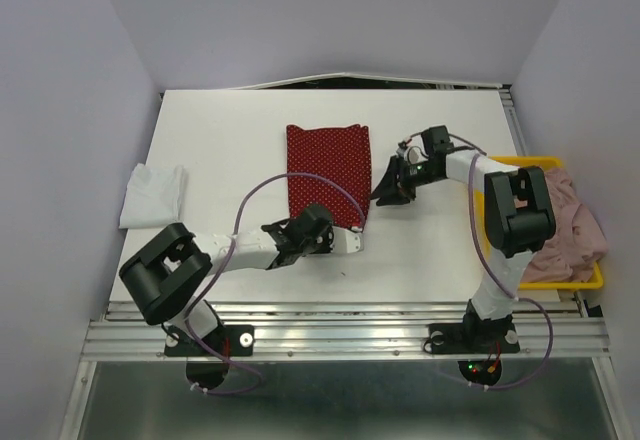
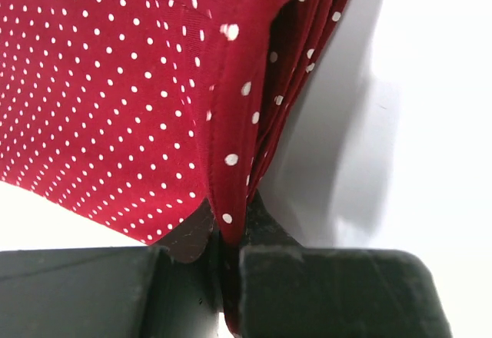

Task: Fold and stack the skirts
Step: Fold the skirt

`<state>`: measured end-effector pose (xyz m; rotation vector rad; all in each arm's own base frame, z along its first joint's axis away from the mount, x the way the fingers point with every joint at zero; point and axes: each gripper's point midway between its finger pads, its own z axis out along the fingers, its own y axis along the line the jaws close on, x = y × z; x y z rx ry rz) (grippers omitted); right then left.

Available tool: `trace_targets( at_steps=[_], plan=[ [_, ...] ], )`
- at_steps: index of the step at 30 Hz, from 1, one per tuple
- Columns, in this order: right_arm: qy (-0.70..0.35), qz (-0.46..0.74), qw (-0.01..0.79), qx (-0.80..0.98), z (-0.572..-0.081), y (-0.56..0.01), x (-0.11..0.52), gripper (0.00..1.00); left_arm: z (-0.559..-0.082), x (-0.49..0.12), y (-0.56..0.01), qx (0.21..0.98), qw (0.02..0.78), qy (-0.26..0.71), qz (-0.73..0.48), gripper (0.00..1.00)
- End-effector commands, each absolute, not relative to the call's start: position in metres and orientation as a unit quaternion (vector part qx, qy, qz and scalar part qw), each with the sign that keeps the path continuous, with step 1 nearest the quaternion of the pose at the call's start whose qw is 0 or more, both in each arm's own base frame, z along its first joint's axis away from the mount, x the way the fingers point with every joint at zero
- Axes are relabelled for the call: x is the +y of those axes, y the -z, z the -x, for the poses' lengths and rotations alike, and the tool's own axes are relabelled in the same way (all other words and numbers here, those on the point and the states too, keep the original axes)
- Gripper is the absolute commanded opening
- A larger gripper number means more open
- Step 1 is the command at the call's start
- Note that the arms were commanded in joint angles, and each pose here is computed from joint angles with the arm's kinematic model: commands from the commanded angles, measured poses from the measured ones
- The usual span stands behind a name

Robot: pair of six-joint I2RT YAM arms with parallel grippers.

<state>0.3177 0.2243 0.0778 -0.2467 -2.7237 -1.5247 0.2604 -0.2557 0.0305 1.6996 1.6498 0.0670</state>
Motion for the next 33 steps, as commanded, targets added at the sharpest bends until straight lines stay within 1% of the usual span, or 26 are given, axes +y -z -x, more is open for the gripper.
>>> trace_targets(
  at_steps=[1, 2, 3, 4, 6, 7, 8, 10, 11, 12, 14, 15, 16, 17, 20, 22, 25, 26, 27, 28, 31, 32, 33],
  plan=[
    [0.444, -0.064, -0.086, -0.889, -0.348, -0.111, 0.177, 0.41, -0.228, -0.252, -0.040, 0.644, 0.316, 0.026, -0.697, 0.00],
    [0.443, -0.073, -0.100, -0.888, -0.356, -0.118, 0.177, 0.40, -0.226, -0.253, -0.042, 0.645, 0.310, 0.032, -0.698, 0.00],
    [0.431, -0.076, -0.120, -0.891, -0.368, -0.122, 0.172, 0.40, -0.216, -0.248, -0.038, 0.650, 0.287, 0.043, -0.702, 0.00],
    [0.434, -0.087, -0.150, -0.884, -0.386, -0.135, 0.174, 0.40, -0.212, -0.248, -0.039, 0.652, 0.280, 0.050, -0.703, 0.00],
    [0.466, -0.076, -0.161, -0.867, -0.400, -0.152, 0.188, 0.41, -0.207, -0.251, -0.044, 0.653, 0.269, 0.066, -0.705, 0.00],
    [0.478, -0.093, -0.184, -0.854, -0.410, -0.160, 0.200, 0.41, -0.197, -0.248, -0.042, 0.659, 0.247, 0.081, -0.705, 0.00],
    [0.489, -0.100, -0.188, -0.846, -0.418, -0.164, 0.210, 0.41, -0.196, -0.252, -0.049, 0.659, 0.245, 0.090, -0.705, 0.00],
    [0.491, -0.120, -0.196, -0.841, -0.427, -0.164, 0.227, 0.45, -0.184, -0.252, -0.051, 0.663, 0.222, 0.113, -0.706, 0.00],
    [0.493, -0.134, -0.189, -0.838, -0.430, -0.155, 0.243, 0.48, -0.183, -0.254, -0.056, 0.666, 0.221, 0.120, -0.702, 0.00],
    [0.486, -0.144, -0.208, -0.837, -0.442, -0.160, 0.250, 0.50, -0.180, -0.255, -0.058, 0.666, 0.217, 0.125, -0.702, 0.00],
    [0.481, -0.165, -0.235, -0.828, -0.458, -0.160, 0.267, 0.57, -0.170, -0.254, -0.060, 0.668, 0.201, 0.138, -0.703, 0.00],
    [0.466, -0.167, -0.255, -0.831, -0.476, -0.154, 0.267, 0.61, -0.168, -0.254, -0.061, 0.668, 0.199, 0.142, -0.703, 0.00],
    [0.459, -0.182, -0.273, -0.826, -0.484, -0.153, 0.275, 0.62, -0.162, -0.253, -0.061, 0.668, 0.189, 0.149, -0.704, 0.00],
    [0.449, -0.200, -0.288, -0.822, -0.490, -0.150, 0.282, 0.65, -0.159, -0.253, -0.063, 0.666, 0.187, 0.154, -0.705, 0.00],
    [0.408, -0.227, -0.332, -0.819, -0.523, -0.139, 0.288, 0.71, -0.148, -0.252, -0.066, 0.659, 0.174, 0.171, -0.711, 0.00],
    [0.383, -0.247, -0.342, -0.822, -0.533, -0.124, 0.298, 0.73, -0.143, -0.251, -0.068, 0.655, 0.169, 0.180, -0.714, 0.00],
    [0.354, -0.285, -0.347, -0.820, -0.534, -0.101, 0.306, 0.73, -0.136, -0.251, -0.074, 0.651, 0.165, 0.191, -0.716, 0.00],
    [0.348, -0.302, -0.344, -0.819, -0.532, -0.093, 0.304, 0.71, -0.136, -0.252, -0.077, 0.651, 0.167, 0.192, -0.715, 0.00],
    [0.347, -0.322, -0.327, -0.818, -0.520, -0.079, 0.308, 0.67, -0.135, -0.252, -0.082, 0.652, 0.167, 0.195, -0.713, 0.00],
    [0.351, -0.323, -0.326, -0.816, -0.519, -0.080, 0.309, 0.66, -0.134, -0.251, -0.081, 0.653, 0.164, 0.196, -0.713, 0.00],
    [0.365, -0.371, -0.269, -0.810, -0.475, -0.056, 0.321, 0.57, -0.134, -0.254, -0.093, 0.651, 0.169, 0.201, -0.713, 0.00],
    [0.364, -0.387, -0.263, -0.806, -0.468, -0.051, 0.318, 0.55, -0.135, -0.256, -0.096, 0.652, 0.170, 0.203, -0.711, 0.00],
    [0.367, -0.398, -0.242, -0.805, -0.453, -0.042, 0.321, 0.49, -0.138, -0.261, -0.105, 0.651, 0.179, 0.205, -0.709, 0.00]
  ],
)
